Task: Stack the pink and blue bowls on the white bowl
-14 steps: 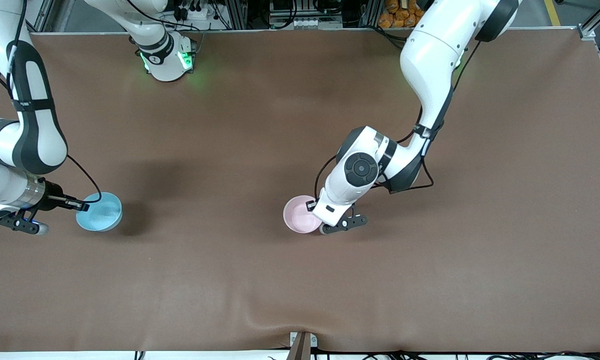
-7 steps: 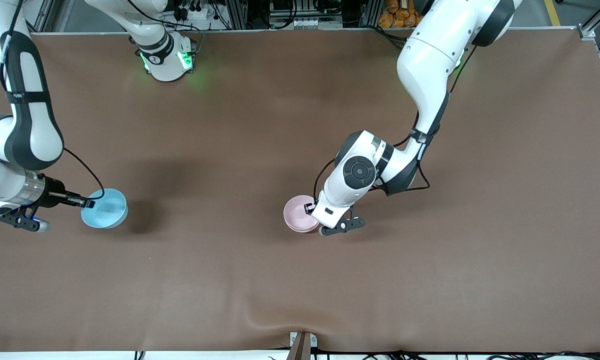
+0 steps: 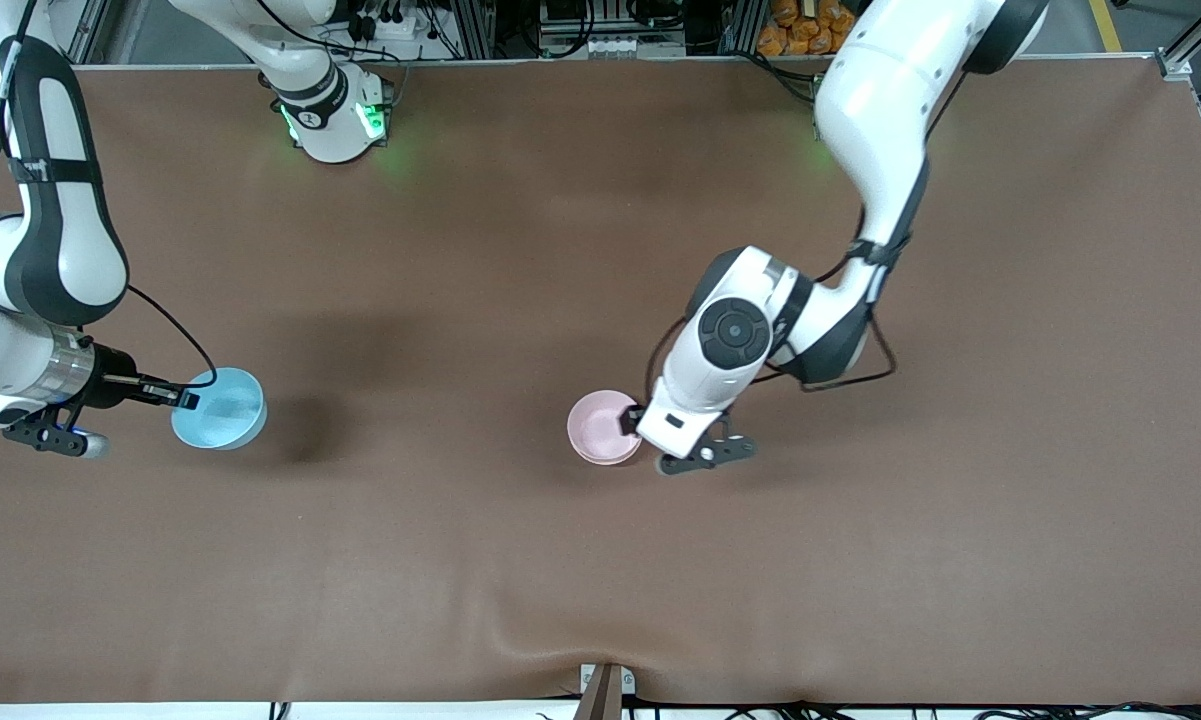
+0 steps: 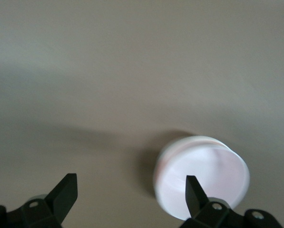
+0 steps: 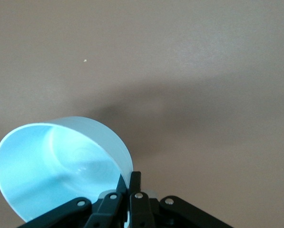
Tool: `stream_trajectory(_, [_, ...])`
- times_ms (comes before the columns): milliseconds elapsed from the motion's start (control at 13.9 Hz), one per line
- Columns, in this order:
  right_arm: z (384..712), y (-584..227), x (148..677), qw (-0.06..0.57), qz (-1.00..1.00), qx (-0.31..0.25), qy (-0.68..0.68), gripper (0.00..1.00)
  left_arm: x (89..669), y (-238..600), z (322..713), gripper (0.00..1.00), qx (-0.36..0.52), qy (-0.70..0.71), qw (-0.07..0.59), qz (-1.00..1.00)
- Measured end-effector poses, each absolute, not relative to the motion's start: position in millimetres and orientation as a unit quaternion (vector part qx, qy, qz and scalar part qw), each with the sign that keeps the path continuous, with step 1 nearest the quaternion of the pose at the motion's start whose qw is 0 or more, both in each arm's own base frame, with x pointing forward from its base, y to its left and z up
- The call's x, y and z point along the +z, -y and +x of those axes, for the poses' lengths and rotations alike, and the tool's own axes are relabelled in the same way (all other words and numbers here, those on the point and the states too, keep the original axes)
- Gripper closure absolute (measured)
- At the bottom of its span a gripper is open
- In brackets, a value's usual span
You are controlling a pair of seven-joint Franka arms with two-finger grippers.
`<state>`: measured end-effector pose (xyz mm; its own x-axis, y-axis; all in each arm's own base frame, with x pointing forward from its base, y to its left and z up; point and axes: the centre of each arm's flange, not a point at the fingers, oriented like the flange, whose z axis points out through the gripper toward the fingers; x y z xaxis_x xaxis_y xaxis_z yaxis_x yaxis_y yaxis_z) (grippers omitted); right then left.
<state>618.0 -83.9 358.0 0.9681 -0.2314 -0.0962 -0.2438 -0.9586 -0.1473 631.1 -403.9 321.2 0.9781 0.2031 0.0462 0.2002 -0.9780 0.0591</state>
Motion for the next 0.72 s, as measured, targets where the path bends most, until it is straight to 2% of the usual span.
stream_trajectory(144, [619, 78, 358, 0.087, -0.988, 0.039, -0.12, 0.97, 368, 366, 646, 0.0, 0.05, -0.089, -0.004, 0.995])
stream_trajectory(360, [620, 72, 359, 0.094, -0.988, 0.038, -0.12, 0.97, 430, 286, 673, 0.0, 0.069, -0.063, -0.007, 0.996])
stream_trajectory(720, [622, 63, 361, 0.095, -0.988, 0.038, -0.116, 0.97, 481, 208, 680, 0.0, 0.062, -0.047, -0.02, 0.997])
